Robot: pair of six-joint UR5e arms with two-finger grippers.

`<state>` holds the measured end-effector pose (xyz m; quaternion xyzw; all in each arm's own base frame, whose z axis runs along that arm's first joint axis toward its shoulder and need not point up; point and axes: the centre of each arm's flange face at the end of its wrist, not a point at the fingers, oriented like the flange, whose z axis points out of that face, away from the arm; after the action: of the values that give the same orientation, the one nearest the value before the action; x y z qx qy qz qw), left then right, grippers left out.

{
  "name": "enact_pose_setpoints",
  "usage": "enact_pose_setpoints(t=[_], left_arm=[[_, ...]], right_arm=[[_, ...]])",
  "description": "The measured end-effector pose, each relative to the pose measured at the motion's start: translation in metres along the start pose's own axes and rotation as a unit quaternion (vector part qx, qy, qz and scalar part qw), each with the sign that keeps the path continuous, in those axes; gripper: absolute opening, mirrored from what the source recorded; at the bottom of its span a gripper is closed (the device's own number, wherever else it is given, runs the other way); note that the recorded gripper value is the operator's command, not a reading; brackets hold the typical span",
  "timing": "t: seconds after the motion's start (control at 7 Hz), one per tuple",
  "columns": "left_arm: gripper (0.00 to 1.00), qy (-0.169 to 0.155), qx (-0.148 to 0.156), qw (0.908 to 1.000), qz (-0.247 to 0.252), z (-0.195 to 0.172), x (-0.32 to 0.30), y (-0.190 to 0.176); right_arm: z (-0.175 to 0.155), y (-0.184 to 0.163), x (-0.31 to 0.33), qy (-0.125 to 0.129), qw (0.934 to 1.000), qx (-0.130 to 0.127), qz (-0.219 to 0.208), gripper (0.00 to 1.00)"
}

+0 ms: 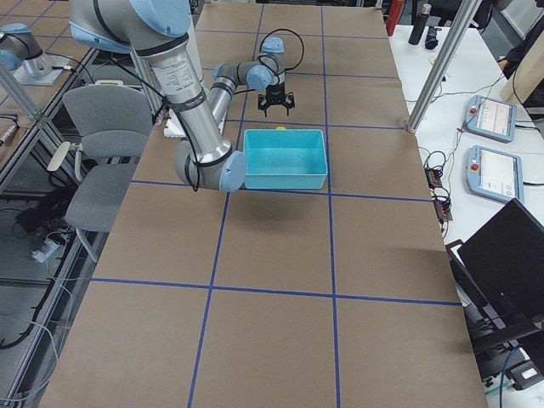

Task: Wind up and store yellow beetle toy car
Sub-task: 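Move the right gripper over the bin toward the car, then lower the right gripper and grasp the yellow car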

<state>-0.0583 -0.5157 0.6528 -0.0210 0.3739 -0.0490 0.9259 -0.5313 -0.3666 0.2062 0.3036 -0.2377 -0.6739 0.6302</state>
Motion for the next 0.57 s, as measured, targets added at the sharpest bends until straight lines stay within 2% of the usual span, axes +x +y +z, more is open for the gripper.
enact_pose_setpoints(t=[0.14,0.57], left_arm=[[1.00,0.000,0.000,1.0000,0.000,0.000,0.000,0.000],[1.00,0.001,0.001,1.0000,0.001,-0.001,0.002,-0.002]], right_arm=[[0.013,0.002,-0.002,-0.002,1.0000,0.001,-0.001,0.99],[0.021,0.015,0.009,0.001,0.9999,-0.004,0.014,0.99]])
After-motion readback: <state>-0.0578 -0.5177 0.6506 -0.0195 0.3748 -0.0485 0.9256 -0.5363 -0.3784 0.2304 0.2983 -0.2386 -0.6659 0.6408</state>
